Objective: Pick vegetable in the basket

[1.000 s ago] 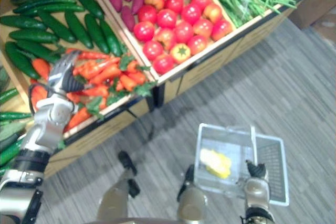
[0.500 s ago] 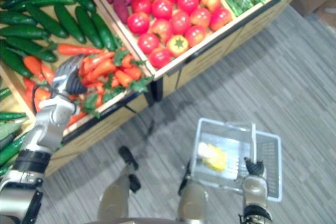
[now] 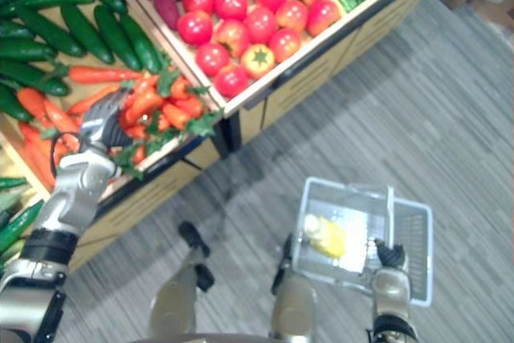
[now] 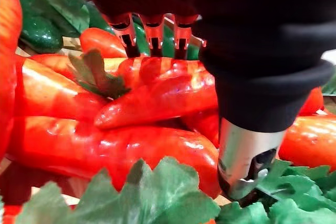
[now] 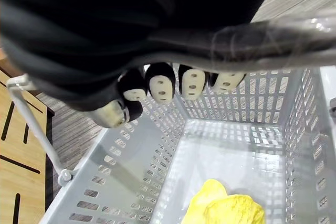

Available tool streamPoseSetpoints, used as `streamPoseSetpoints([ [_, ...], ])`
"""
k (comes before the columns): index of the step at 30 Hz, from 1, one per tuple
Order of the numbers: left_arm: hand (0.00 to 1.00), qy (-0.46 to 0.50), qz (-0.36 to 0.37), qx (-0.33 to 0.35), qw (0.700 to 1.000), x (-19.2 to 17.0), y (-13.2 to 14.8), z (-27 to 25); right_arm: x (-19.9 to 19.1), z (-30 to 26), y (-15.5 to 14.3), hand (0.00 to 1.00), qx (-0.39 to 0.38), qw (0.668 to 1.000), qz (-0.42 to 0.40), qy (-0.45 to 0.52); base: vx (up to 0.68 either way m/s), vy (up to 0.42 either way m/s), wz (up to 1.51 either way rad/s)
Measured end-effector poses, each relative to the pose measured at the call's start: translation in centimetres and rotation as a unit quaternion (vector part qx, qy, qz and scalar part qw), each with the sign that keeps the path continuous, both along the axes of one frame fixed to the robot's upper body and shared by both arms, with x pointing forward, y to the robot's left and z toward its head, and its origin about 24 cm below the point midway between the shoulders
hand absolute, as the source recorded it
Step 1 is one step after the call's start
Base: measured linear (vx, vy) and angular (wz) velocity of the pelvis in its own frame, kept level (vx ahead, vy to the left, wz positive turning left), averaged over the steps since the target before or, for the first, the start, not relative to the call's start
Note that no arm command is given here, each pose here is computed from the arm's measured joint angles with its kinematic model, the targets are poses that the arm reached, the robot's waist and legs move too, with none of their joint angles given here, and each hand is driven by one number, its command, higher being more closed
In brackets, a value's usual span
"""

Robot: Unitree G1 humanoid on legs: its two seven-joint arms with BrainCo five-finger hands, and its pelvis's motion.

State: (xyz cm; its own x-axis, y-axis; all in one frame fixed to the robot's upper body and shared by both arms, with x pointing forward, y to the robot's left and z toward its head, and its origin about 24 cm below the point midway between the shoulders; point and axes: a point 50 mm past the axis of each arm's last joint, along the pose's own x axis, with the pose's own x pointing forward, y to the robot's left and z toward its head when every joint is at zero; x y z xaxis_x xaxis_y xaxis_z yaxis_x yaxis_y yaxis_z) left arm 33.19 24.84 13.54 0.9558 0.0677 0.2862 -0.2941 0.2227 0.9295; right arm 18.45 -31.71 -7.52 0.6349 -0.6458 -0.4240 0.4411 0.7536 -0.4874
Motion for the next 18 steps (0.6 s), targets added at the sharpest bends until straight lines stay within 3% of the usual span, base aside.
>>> streamPoseSetpoints([
  [16, 0.00, -0.036, 0.048, -0.031, 0.998, 1.4, 0.6, 2.0, 0.6, 0.4, 0.5, 1.00, 0.001, 1.000, 0.006, -0.018, 0.01, -0.002, -0.04],
  [17, 1.00, -0.037, 0.050, -0.032, 0.998, 1.4, 0.6, 2.1, 0.6, 0.4, 0.5, 1.00, 0.002, 1.000, 0.006, -0.019, 0.00, 0.004, -0.08],
  [18, 1.00, -0.040, 0.052, -0.033, 0.997, 1.4, 0.7, 2.1, 0.6, 0.4, 0.6, 1.00, 0.003, 1.000, 0.007, -0.019, 0.00, 0.003, -0.07],
])
